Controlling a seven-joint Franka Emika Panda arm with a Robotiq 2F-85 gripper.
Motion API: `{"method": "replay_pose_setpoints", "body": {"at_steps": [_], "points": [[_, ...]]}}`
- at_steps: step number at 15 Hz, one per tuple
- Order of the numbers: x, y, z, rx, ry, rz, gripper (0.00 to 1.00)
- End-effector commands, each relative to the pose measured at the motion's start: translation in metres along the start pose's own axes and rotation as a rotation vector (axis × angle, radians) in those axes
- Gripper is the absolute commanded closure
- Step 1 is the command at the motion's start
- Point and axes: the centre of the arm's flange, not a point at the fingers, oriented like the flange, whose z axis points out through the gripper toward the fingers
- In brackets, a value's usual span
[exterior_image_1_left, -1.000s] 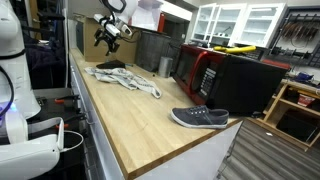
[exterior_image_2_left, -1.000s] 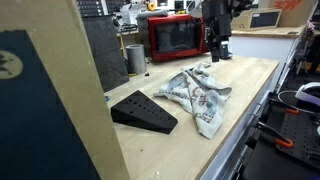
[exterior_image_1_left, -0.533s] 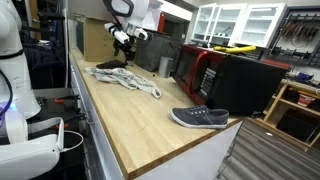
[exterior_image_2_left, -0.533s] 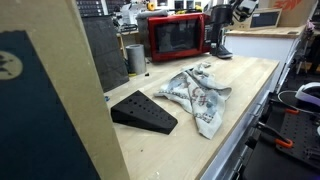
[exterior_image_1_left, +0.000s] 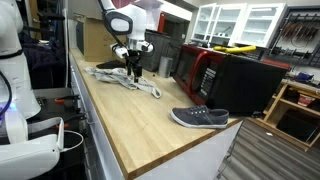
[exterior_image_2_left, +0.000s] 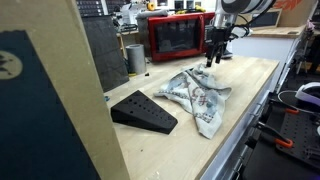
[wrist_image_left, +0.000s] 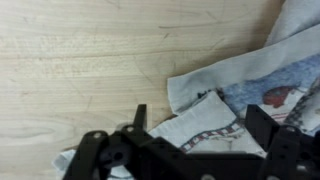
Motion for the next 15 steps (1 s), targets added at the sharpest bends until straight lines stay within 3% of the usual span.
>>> {"method": "replay_pose_setpoints", "body": {"at_steps": [1, 8, 9, 11, 15], "points": [[0.002, -0.006, 0.023, -0.082, -0.027, 0.08, 0.0], [-0.002, -0.006, 0.041, -0.134, -0.084, 0.137, 0.0], [-0.002, -0.005, 0.042, -0.137, -0.083, 0.134, 0.25], [-0.002, -0.004, 0.042, -0.142, -0.082, 0.128, 0.32], [-0.004, -0.004, 0.042, -0.148, -0.083, 0.106, 0.64]]}}
